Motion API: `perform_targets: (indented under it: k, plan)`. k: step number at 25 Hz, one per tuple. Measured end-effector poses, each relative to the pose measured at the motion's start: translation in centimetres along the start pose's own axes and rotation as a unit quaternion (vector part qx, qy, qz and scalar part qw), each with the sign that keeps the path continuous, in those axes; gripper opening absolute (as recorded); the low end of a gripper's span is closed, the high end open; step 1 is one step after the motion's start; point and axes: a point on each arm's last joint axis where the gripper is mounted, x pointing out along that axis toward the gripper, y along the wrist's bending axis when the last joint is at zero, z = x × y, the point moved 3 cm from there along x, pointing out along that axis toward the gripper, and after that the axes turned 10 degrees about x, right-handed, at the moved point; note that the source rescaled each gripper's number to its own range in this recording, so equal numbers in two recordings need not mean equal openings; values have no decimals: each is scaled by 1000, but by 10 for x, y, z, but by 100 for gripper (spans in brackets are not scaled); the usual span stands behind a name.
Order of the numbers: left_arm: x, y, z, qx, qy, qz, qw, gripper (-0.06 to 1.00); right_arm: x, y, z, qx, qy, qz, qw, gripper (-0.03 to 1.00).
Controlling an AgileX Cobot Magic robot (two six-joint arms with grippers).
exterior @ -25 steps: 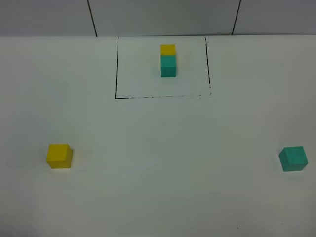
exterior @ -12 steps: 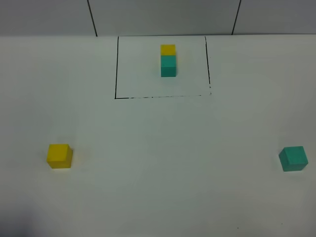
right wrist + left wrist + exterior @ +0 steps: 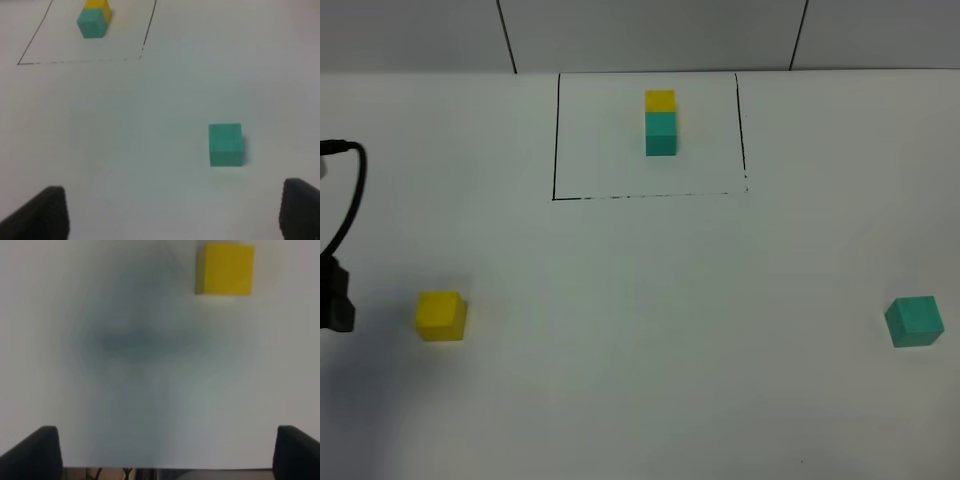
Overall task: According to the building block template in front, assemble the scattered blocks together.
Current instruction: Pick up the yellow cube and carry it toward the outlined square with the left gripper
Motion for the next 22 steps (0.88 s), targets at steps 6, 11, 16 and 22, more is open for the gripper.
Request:
perform_targets:
  k: [6,11,16,22]
  plan:
    - [59,-17,42,39,26,18,999,77,0,0,0,0,0,0,1000,72]
    - [93,-27,58,48,41,25,998,77,0,0,0,0,0,0,1000,72]
    - [115,-33,63,33,51,7,998,77,0,0,0,0,0,0,1000,72]
    - [126,-35,66,29,54,3,998,77,0,0,0,0,0,0,1000,72]
